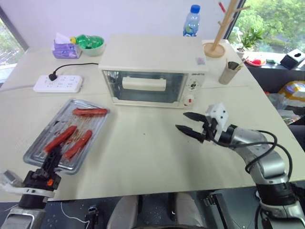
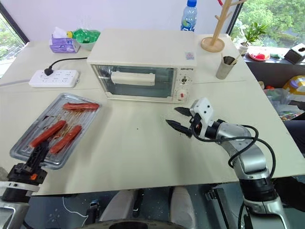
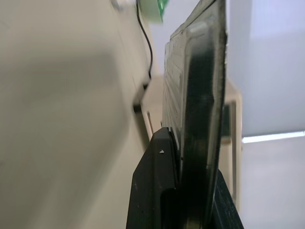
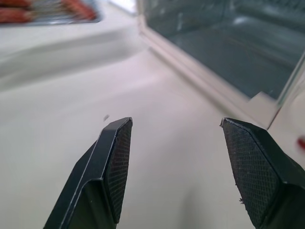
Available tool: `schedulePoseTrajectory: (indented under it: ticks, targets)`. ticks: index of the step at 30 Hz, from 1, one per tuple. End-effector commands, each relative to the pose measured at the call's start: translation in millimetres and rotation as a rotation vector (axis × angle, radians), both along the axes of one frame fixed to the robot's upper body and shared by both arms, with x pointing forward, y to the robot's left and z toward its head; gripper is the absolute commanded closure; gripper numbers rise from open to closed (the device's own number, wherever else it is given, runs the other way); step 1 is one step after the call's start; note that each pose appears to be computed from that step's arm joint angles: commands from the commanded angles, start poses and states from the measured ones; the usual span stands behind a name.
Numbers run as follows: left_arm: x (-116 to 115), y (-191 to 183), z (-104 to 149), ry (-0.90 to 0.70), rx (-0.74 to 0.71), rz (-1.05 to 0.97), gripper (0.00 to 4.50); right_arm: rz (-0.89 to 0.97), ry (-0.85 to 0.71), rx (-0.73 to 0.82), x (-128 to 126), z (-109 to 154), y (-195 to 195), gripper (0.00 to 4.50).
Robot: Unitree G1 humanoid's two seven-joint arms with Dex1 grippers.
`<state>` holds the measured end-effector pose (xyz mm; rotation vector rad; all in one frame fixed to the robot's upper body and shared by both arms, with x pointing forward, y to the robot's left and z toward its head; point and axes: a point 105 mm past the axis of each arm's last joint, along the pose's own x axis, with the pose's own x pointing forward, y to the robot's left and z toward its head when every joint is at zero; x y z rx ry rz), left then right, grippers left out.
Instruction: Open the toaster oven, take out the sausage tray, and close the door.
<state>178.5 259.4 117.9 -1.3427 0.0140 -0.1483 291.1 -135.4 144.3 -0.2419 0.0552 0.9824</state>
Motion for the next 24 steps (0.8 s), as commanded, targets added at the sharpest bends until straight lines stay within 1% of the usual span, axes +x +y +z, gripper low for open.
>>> schedulePoseTrajectory:
  ticks: [1,2,5,6,7,10,12,14,16,19,24]
  targets:
    - [0,-10,4,-0.002,0.026,-0.093,4.5,0.084,-0.076,-0.046,-16,11,0,1.47]
    - [0,-11,4,0.002,0.032,-0.107,4.5,0.095,-0.074,-0.056,-18,10,-1,1.47]
    - [-5,-21,1,0.033,0.078,-0.248,4.5,0.123,-0.038,-0.1,-27,8,-15,0.72]
    - [-5,-24,0,0.042,0.091,-0.293,4.5,0.13,-0.033,-0.112,-29,9,-19,0.27]
    - [-4,-26,0,0.046,0.097,-0.322,4.5,0.134,-0.034,-0.119,-30,10,-21,0.05]
    - [8,-33,4,0.016,0.097,-0.379,4.5,0.154,-0.031,-0.152,-33,9,-24,0.05]
    - [19,-43,5,-0.004,0.084,-0.438,4.5,0.197,-0.017,-0.184,-41,7,-23,0.05]
    - [25,-53,3,0.0,0.069,-0.503,4.5,0.221,0.001,-0.197,-49,5,-23,0.05]
    - [27,-65,-1,0.008,0.055,-0.59,4.5,0.231,0.015,-0.215,-56,3,-25,0.05]
    - [25,-77,-8,0.037,0.032,-0.725,4.5,0.193,0.034,-0.233,-61,1,-35,0.05]
    - [31,-80,-15,0.081,0.005,-0.85,4.5,0.135,0.048,-0.253,-69,2,-48,0.05]
